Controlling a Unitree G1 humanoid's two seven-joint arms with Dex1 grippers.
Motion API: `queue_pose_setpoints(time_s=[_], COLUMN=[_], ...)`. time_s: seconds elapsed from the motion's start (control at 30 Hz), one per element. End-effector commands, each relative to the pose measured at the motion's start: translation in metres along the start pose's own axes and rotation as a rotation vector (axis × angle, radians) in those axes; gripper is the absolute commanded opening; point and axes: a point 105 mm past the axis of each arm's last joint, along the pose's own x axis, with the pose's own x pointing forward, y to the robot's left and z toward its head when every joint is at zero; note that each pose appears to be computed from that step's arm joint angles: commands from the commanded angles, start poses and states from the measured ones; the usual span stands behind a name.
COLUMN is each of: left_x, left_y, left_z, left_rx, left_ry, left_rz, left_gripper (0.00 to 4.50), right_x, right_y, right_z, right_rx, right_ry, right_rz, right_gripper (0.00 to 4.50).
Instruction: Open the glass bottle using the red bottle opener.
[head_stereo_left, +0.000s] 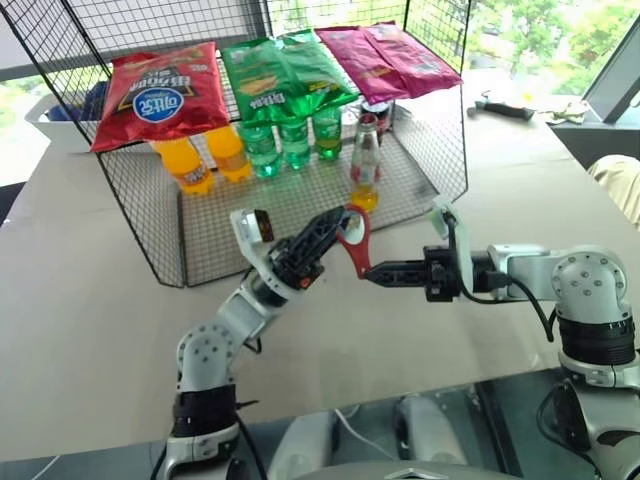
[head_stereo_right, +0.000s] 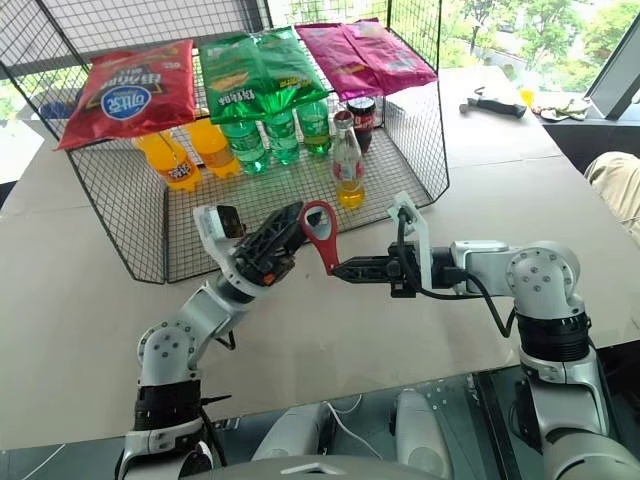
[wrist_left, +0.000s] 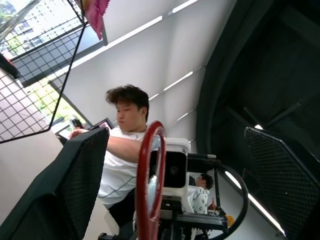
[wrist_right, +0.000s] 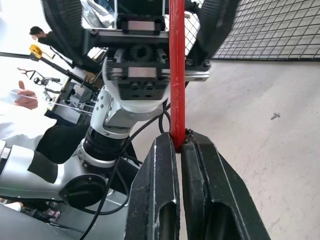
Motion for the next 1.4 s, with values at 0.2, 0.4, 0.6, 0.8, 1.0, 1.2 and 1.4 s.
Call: queue_pose_setpoints(time_s=[0.2, 0.4, 0.6, 0.8, 1.0, 1.2, 1.4], left_x=[0.004, 0.003, 0.003, 0.004, 0.004, 0.004, 0.005], left_y=[-0.007, -0.005, -0.006, 0.001, 0.0, -0.001, -0.001], left_z=[0.004, 0.006, 0.003, 0.003, 0.004, 0.006, 0.007], left_rx=[0.019, 0.015, 0.008, 0.015, 0.014, 0.01, 0.009], left_ry=[-0.019, -0.029, -0.022, -0.019, -0.022, -0.032, -0.038], left_rz=[-0.039, -0.035, -0.041, -0.004, -0.007, -0.015, -0.021], left_gripper=[3.62, 0.72, 0.06, 0.06, 0.0, 0.0, 0.0], right_x=[0.002, 0.003, 0.003, 0.005, 0.01, 0.013, 0.02], right_y=[0.009, 0.009, 0.01, 0.012, 0.018, 0.018, 0.019], right_z=[0.002, 0.002, 0.002, 0.002, 0.001, -0.001, -0.003], right_rx=[-0.033, -0.033, -0.035, -0.035, -0.05, -0.03, -0.024], right_ry=[-0.017, -0.019, -0.019, -0.024, -0.025, -0.025, -0.027], right_rz=[0.036, 0.034, 0.039, 0.05, 0.078, 0.073, 0.074], right_gripper=[0.0, 0.0, 0.0, 0.0, 1.24, 2.43, 2.43])
